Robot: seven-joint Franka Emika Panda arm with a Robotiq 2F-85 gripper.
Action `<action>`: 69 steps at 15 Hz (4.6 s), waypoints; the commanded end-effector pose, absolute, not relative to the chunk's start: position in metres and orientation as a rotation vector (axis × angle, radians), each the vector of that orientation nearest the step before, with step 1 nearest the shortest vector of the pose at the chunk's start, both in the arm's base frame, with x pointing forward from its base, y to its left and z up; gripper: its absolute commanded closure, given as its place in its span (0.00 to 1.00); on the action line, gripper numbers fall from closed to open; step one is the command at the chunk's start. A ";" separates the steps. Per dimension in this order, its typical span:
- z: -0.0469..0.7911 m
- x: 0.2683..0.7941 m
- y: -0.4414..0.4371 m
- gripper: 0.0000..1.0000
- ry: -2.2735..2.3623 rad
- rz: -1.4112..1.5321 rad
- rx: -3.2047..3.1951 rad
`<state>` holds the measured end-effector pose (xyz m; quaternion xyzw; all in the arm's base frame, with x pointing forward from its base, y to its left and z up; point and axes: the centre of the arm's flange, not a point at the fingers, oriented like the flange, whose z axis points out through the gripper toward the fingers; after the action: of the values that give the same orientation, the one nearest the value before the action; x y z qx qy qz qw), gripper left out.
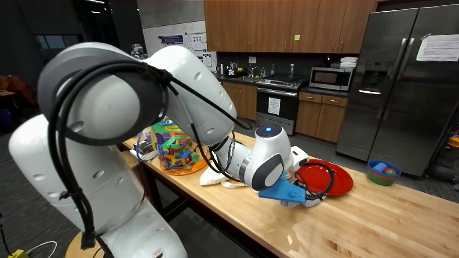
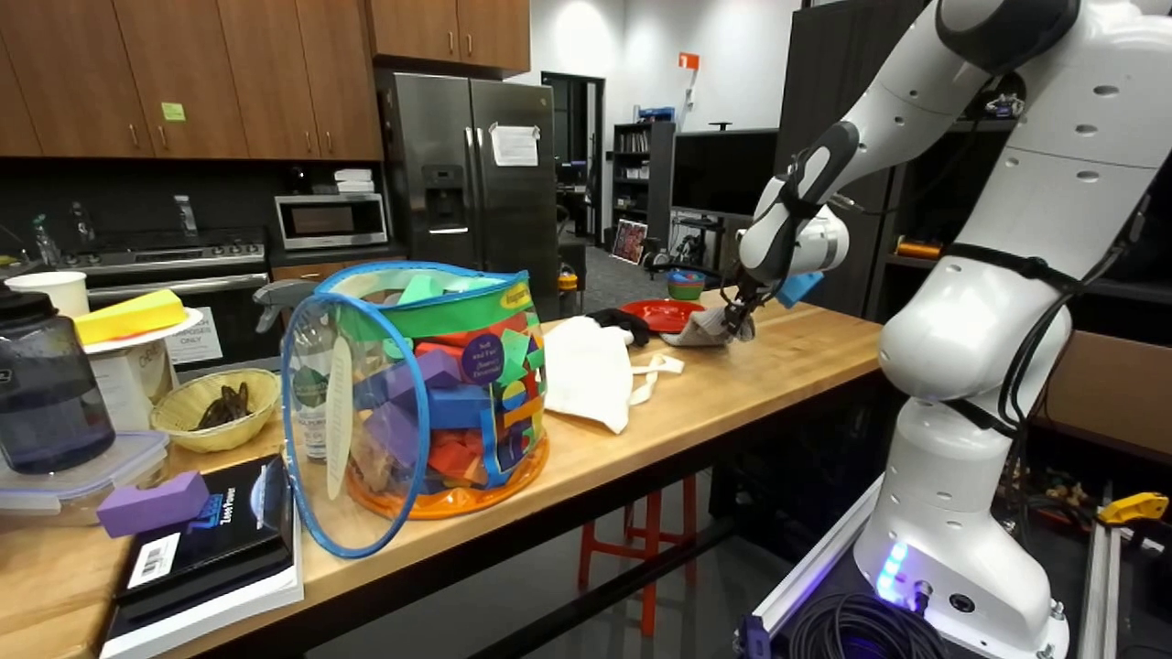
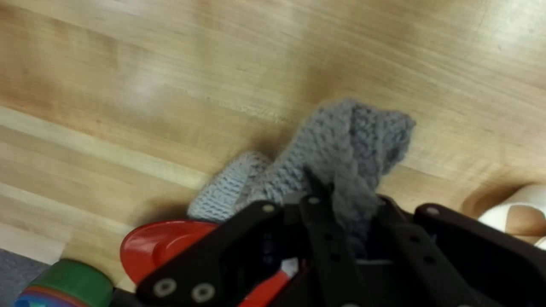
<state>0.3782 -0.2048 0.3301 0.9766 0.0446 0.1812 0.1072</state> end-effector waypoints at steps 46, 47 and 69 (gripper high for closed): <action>0.324 0.530 -0.193 0.96 0.047 0.532 2.837; 0.321 0.528 -0.189 0.96 0.062 0.521 2.838; 0.367 0.542 -0.283 0.96 -0.113 0.623 2.693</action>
<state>0.5391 -0.2929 0.3669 0.9581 -0.0503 0.2106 0.1873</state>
